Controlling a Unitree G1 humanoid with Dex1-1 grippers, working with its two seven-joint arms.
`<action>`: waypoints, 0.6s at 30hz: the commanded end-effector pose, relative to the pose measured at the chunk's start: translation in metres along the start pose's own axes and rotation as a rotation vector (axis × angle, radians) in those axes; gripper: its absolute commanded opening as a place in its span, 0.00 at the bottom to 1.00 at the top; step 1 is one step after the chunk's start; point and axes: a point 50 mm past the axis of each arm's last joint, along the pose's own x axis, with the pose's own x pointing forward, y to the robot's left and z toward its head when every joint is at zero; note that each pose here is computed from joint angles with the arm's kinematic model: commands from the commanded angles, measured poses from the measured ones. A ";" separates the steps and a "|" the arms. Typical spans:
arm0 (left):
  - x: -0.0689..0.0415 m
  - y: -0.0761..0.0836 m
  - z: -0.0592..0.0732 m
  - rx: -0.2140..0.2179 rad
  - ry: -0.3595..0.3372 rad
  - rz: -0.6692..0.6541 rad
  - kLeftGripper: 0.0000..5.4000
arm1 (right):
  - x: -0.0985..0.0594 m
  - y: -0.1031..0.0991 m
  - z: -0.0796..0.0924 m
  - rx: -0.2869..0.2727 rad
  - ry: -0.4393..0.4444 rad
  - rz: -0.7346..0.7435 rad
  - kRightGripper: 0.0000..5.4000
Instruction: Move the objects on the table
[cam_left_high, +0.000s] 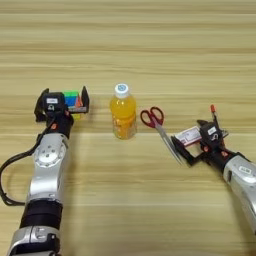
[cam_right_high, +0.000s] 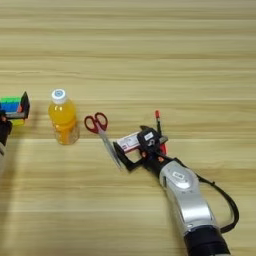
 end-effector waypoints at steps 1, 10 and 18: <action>0.001 -0.003 0.001 0.002 0.003 -0.004 1.00 | -0.004 -0.004 -0.008 0.014 0.054 -0.018 0.99; 0.001 -0.005 0.000 0.000 0.004 -0.004 1.00 | -0.005 -0.004 -0.009 0.018 0.064 -0.016 0.99; 0.001 -0.005 0.000 0.001 0.003 -0.004 1.00 | -0.007 -0.003 -0.011 0.009 0.081 -0.005 0.93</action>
